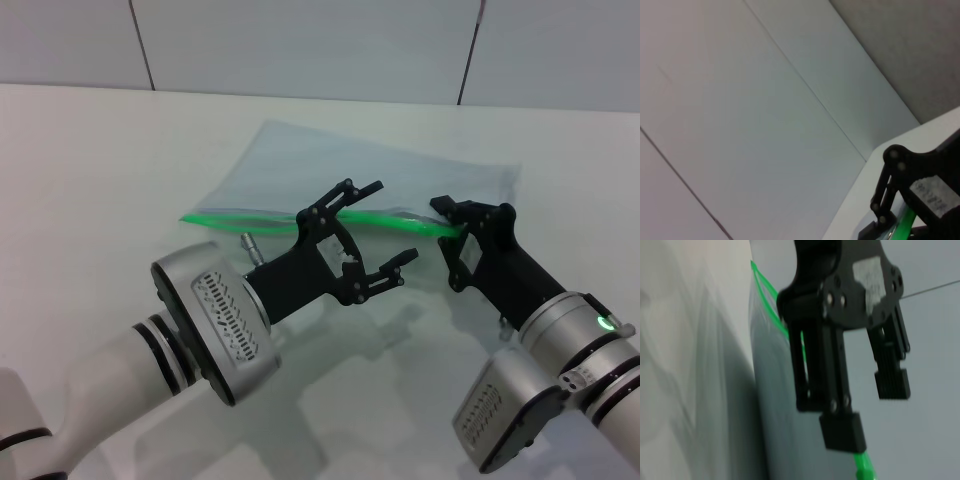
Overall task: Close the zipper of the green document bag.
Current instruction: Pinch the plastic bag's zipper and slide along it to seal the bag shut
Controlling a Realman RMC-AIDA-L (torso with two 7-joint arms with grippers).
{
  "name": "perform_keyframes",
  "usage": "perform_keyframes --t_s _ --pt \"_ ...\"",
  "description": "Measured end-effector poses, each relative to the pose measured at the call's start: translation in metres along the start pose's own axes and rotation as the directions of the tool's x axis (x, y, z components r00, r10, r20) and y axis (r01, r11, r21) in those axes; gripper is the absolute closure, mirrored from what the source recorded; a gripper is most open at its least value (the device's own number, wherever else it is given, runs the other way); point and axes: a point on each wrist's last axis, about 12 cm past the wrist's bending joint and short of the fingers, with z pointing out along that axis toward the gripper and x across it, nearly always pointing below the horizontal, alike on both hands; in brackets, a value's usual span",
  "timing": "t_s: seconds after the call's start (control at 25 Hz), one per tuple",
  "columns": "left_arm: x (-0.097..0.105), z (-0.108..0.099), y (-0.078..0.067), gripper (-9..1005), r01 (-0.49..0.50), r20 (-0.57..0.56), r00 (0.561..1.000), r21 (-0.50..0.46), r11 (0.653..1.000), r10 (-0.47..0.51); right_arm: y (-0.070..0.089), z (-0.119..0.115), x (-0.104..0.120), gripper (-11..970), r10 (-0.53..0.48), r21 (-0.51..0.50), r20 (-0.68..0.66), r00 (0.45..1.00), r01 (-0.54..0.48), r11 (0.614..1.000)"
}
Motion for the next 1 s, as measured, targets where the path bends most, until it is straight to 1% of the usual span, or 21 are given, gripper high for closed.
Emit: perform_keyframes --t_s 0.2,0.48,0.64,0.76,1.0 --pt "0.000 0.001 0.000 286 -0.059 -0.004 0.998 0.005 0.998 0.059 0.000 0.000 -0.006 909 -0.002 -0.001 0.026 1.000 0.002 1.000" --pt "0.003 0.006 -0.001 291 -0.119 -0.038 0.992 0.035 0.992 0.120 0.000 0.001 -0.013 909 -0.017 0.005 0.068 0.998 0.017 1.000" --pt "0.002 0.007 -0.002 295 -0.150 -0.041 0.988 0.033 0.988 0.151 0.000 0.001 -0.017 910 -0.022 0.006 0.088 0.996 0.021 1.000" --pt "0.002 0.008 -0.002 297 -0.188 -0.039 0.981 0.033 0.982 0.189 0.000 0.001 -0.019 910 -0.027 0.006 0.097 0.995 0.027 1.000" --pt "-0.001 0.008 -0.006 302 -0.232 -0.028 0.972 0.038 0.972 0.233 0.000 0.001 -0.018 909 -0.029 0.003 0.097 0.995 0.029 1.000"
